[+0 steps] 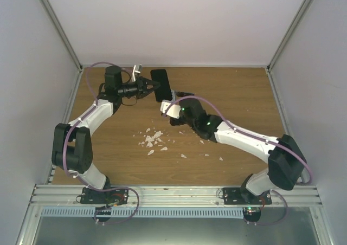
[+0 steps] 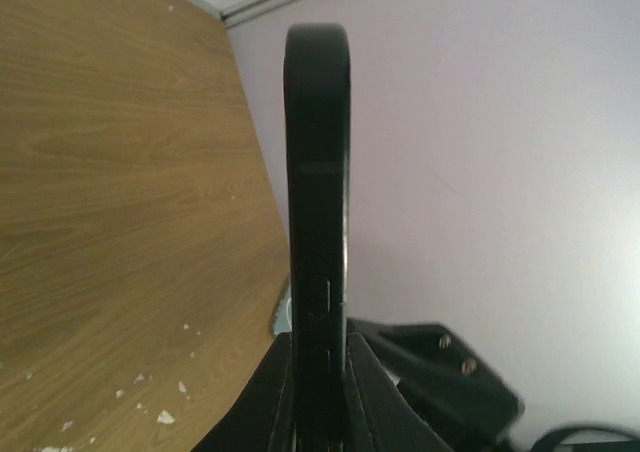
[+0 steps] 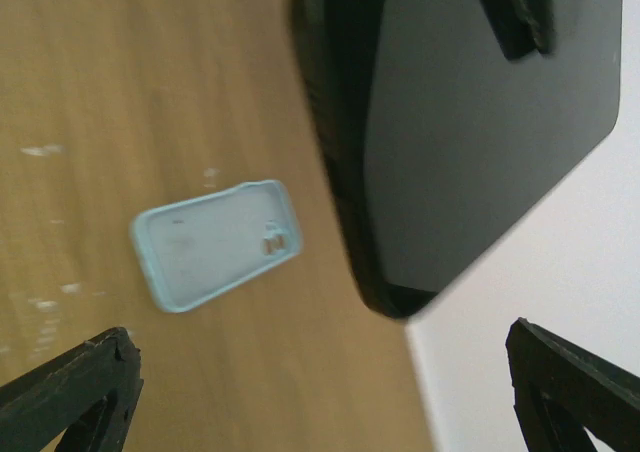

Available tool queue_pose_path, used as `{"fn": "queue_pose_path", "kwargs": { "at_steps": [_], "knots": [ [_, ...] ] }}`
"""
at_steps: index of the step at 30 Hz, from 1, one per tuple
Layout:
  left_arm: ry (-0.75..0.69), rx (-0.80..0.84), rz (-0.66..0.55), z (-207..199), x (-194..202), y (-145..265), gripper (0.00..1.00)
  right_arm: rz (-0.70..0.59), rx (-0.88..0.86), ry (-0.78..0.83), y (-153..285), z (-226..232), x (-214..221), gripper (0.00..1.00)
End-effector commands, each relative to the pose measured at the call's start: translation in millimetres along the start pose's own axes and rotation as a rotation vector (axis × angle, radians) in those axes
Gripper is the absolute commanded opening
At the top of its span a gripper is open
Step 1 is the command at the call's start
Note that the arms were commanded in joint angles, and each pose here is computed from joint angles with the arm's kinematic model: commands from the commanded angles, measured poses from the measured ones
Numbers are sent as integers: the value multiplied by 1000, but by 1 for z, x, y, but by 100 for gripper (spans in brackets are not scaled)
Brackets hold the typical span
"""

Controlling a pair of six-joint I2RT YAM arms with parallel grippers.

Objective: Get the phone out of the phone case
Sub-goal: Place the phone at the center of the board.

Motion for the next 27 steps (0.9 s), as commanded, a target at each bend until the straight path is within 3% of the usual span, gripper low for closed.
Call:
{"fn": "queue_pose_path", "kwargs": {
  "at_steps": [1,9,16,27],
  "knots": [
    [-68,22,-6,7,5,1,0,-44,-270,-238,20,2,10,100],
    [-157,118,33,-3,20,-7,0,-171,-598,-703,45,-39,19,98],
    [-242,202,55,-27,34,-17,0,-275,-829,-1114,44,-78,23,86],
    [-293,268,61,-48,45,-25,0,-301,-1089,-1372,31,-68,25,71]
  ]
}}
Point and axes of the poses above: each gripper's point midway between its finger pads, its own y axis back along the fingers, its own z axis along the line the jaws close on, x = y × z, the point moved 3 cm from there along y, back along the fingers, and after that the axes turned 7 degrees about -y, right-handed, at the moved point
